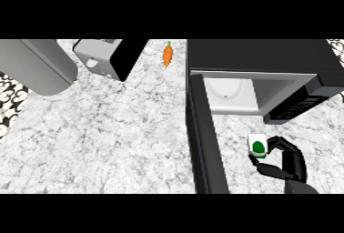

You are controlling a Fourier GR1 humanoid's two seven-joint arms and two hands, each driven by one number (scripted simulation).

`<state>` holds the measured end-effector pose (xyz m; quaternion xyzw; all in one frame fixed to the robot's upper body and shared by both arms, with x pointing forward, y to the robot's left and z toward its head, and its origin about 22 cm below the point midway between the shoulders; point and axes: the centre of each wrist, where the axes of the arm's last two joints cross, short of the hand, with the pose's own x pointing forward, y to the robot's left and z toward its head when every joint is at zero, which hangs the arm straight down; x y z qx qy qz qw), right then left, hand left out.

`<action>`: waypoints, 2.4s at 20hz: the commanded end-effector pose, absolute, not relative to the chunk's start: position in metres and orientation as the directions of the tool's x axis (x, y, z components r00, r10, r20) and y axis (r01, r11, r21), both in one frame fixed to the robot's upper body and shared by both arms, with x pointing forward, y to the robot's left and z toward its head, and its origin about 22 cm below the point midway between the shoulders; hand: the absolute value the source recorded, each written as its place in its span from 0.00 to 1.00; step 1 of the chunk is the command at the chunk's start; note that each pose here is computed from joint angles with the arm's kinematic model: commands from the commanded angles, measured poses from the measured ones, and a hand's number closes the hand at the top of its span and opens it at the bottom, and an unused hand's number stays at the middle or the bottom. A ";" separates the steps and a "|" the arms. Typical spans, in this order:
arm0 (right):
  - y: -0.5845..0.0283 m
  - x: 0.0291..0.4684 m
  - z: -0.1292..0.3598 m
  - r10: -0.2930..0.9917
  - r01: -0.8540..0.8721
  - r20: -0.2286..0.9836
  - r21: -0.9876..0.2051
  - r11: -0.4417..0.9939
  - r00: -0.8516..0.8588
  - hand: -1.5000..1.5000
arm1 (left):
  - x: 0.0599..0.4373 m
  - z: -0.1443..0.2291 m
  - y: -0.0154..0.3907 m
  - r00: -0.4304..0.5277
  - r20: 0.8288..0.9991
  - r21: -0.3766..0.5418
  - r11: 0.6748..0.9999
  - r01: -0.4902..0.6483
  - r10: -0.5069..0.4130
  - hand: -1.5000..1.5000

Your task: Pick up the milk, place it into the microwave and close the microwave

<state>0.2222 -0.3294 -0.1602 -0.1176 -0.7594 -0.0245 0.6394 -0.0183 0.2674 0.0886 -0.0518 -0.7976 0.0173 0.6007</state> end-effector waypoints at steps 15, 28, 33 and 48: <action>-0.290 0.302 -0.118 0.119 -0.091 0.938 -0.157 0.983 -0.327 1.00 | -0.016 0.115 0.268 -0.368 0.915 -0.141 0.986 0.090 0.165 0.00; -0.284 0.384 -0.038 0.202 -0.051 0.927 -0.229 0.972 -0.315 1.00 | -0.010 0.104 0.279 -0.336 0.933 -0.104 0.990 0.096 0.131 0.00; -0.274 0.395 -0.027 0.234 -0.050 0.927 -0.259 0.964 -0.295 1.00 | -0.003 0.098 0.281 -0.350 0.926 -0.109 0.987 0.118 0.144 0.00; -0.296 0.402 -0.008 0.435 0.197 0.846 -0.390 0.899 -0.309 1.00 | 0.011 0.090 0.282 -0.367 0.918 -0.100 0.984 0.148 0.149 0.00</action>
